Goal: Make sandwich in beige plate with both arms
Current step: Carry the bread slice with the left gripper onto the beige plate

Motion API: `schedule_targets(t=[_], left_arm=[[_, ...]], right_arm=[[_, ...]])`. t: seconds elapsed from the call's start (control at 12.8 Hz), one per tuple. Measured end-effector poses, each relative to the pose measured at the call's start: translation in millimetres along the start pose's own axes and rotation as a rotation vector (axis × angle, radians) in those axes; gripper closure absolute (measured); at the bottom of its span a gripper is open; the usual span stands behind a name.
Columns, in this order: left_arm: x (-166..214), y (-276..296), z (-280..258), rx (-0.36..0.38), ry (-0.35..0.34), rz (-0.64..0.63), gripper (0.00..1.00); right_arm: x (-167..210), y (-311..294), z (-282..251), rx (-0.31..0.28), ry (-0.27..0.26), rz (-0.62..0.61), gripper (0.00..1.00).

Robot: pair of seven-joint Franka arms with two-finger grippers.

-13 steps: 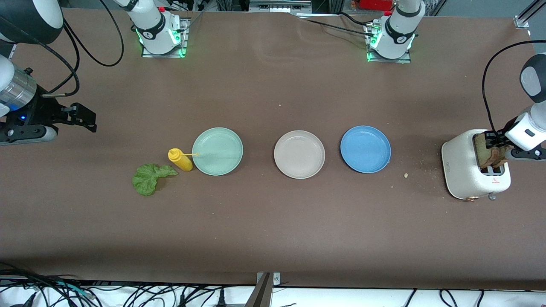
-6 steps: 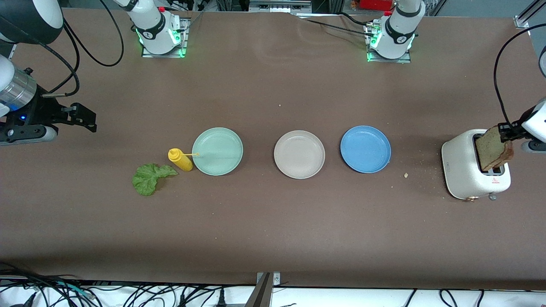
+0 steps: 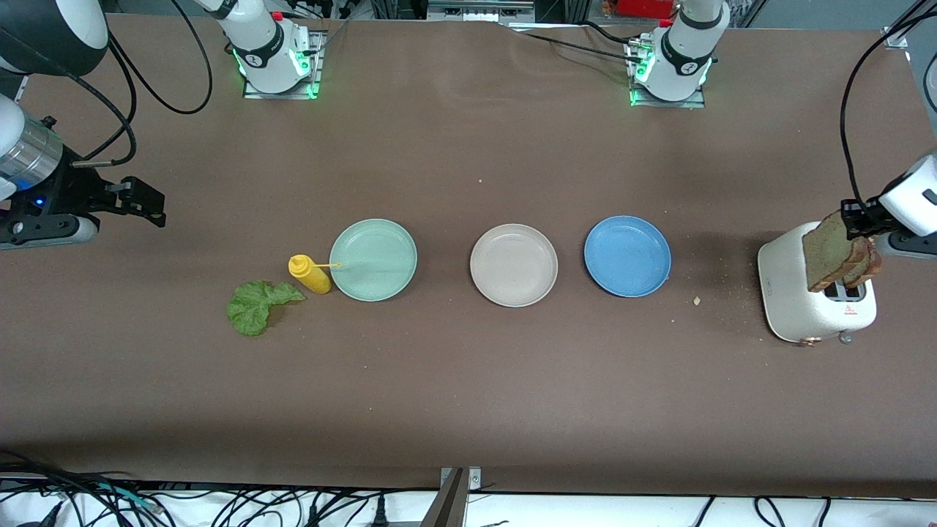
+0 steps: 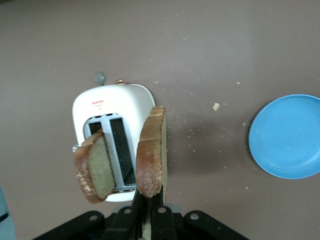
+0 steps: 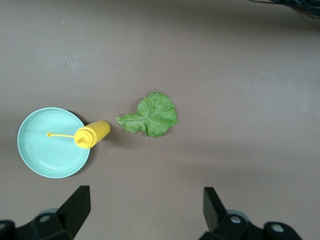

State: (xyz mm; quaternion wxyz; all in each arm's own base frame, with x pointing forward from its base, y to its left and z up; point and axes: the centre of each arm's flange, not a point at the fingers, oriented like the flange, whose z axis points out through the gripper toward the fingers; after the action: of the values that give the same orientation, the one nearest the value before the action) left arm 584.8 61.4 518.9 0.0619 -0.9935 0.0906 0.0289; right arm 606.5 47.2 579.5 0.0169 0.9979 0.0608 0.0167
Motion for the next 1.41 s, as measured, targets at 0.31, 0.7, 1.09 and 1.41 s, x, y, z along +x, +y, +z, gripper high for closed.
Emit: schedule_targets(t=[0.31, 0.7, 1.09, 1.41], left_arm=[[7.1, 40.2, -1.9, -0.268, 0.017, -0.032, 0.92], [38.2, 121.3, 47.3, -0.602, -0.072, -0.053, 0.92], [70.4, 189.2, 116.9, -0.820, -0.153, -0.075, 0.92], [87.4, 289.1, 165.1, -0.929, -0.184, -0.085, 0.92]], right_arm=[[0.0, 0.0, 0.0, 0.000, 0.000, 0.000, 0.00], [0.1, 0.0, -0.4, 0.000, 0.001, 0.000, 0.00], [0.1, 0.1, -0.6, 0.000, 0.001, 0.000, 0.00], [0.1, 0.1, -0.8, 0.000, 0.002, 0.000, 0.00]])
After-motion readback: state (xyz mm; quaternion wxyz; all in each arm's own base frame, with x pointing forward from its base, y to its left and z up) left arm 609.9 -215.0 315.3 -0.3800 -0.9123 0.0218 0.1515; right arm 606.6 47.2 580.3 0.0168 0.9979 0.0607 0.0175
